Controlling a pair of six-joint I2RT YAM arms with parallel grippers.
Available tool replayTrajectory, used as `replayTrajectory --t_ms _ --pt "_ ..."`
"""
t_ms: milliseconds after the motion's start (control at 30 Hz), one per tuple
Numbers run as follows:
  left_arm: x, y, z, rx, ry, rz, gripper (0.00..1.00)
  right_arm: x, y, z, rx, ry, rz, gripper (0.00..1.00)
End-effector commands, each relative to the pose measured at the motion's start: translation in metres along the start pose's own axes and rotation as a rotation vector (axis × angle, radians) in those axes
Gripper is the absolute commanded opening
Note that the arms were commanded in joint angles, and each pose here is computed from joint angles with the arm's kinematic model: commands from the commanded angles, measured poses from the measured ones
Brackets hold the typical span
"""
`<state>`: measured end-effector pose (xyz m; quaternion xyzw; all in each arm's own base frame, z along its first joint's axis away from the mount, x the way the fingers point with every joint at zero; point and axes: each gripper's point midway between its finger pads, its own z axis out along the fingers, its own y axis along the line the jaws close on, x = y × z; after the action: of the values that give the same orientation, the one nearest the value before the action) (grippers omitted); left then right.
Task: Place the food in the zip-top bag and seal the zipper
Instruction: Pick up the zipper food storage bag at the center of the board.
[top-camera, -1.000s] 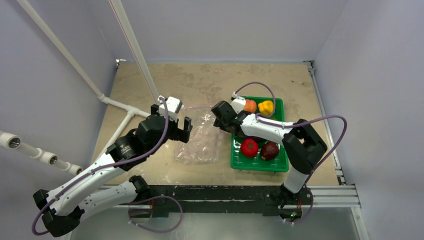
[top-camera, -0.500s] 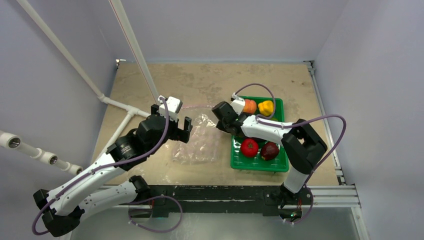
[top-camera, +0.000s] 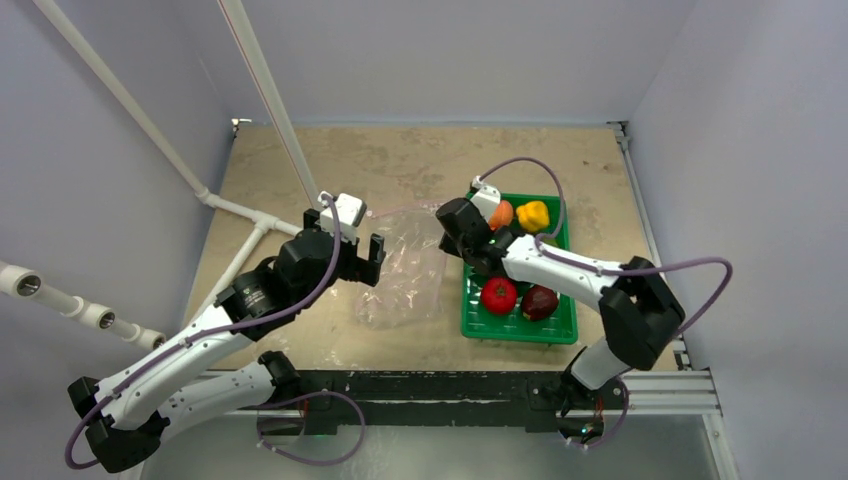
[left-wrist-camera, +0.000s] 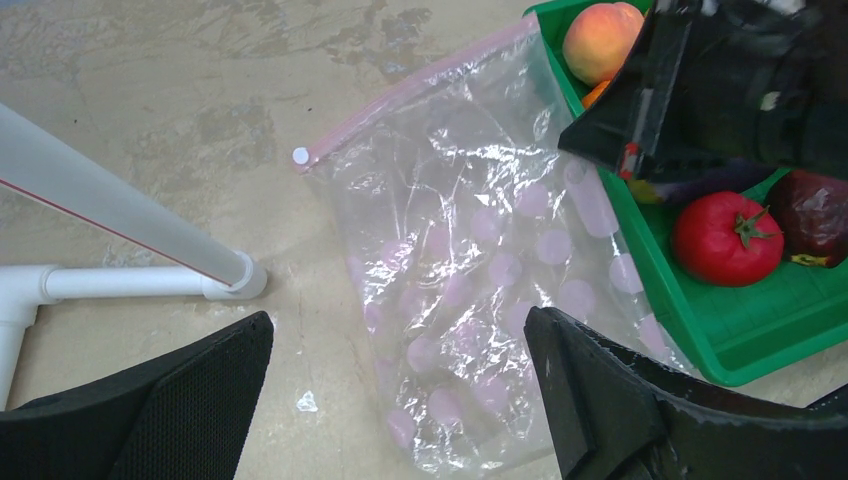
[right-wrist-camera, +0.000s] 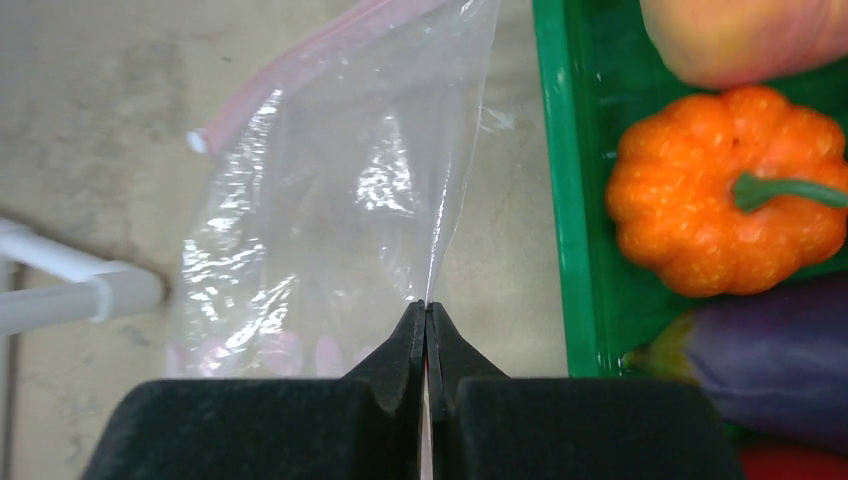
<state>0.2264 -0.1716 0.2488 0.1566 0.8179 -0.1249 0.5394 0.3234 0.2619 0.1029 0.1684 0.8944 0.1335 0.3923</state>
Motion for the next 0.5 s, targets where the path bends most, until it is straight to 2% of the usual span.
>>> replayTrajectory --t_ms 0,233,467 --pt "-0.005 -0.001 0.0 0.013 -0.024 0.005 0.99 -0.039 0.018 -0.028 -0.097 -0.115 -0.048 0.0" --pt "-0.016 -0.009 -0.001 0.053 -0.066 -0.002 0.99 -0.065 0.033 -0.067 -0.2 -0.186 -0.122 0.0" --pt "-0.026 -0.023 0.002 0.106 -0.055 -0.026 0.97 -0.088 0.05 -0.115 -0.333 -0.258 -0.197 0.0"
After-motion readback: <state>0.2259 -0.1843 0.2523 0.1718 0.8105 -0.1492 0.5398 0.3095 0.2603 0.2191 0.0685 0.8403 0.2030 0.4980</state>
